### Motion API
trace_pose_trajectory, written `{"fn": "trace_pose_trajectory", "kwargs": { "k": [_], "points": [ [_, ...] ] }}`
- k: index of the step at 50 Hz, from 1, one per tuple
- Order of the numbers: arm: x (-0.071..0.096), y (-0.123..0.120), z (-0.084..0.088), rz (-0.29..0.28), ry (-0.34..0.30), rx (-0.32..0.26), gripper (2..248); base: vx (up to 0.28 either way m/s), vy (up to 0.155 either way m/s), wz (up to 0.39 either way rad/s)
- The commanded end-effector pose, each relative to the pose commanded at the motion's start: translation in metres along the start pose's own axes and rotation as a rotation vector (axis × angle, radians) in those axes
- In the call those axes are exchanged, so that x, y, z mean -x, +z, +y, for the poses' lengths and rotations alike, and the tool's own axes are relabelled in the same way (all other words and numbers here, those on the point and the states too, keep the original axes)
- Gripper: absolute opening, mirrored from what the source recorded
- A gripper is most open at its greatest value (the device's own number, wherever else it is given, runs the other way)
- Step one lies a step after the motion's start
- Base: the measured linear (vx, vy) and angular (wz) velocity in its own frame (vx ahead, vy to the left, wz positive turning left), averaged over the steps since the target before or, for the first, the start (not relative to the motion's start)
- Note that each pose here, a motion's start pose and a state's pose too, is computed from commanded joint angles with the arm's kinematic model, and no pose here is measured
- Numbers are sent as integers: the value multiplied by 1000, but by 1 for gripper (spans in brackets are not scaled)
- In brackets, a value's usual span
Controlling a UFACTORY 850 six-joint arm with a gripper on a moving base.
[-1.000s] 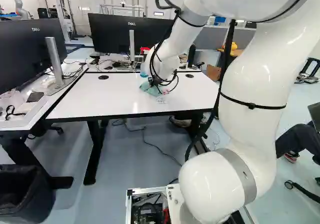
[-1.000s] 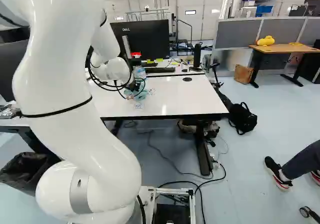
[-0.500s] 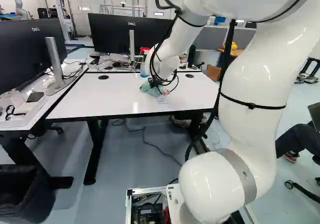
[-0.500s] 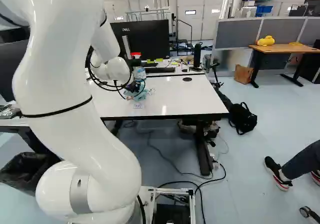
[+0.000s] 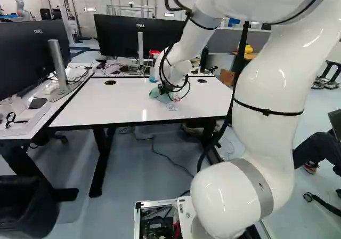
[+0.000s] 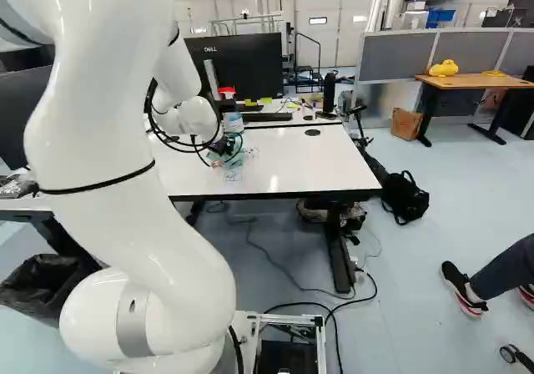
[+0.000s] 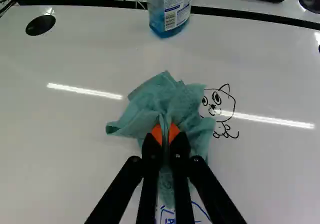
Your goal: Clean the table with the green towel
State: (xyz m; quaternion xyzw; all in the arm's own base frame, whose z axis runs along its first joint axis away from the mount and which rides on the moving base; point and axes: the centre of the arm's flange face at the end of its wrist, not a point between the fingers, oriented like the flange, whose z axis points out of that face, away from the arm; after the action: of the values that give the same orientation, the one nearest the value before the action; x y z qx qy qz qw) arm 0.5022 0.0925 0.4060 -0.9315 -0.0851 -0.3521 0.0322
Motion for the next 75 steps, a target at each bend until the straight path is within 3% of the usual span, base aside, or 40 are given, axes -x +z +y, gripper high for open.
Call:
{"fn": "trace_pose_trajectory", "kwargs": {
  "k": [25,75],
  "points": [
    [1,1,3,-2,5,4,35,0,0,0],
    [7,-4,84,-3,124,109,35,0,0,0]
  ]
}}
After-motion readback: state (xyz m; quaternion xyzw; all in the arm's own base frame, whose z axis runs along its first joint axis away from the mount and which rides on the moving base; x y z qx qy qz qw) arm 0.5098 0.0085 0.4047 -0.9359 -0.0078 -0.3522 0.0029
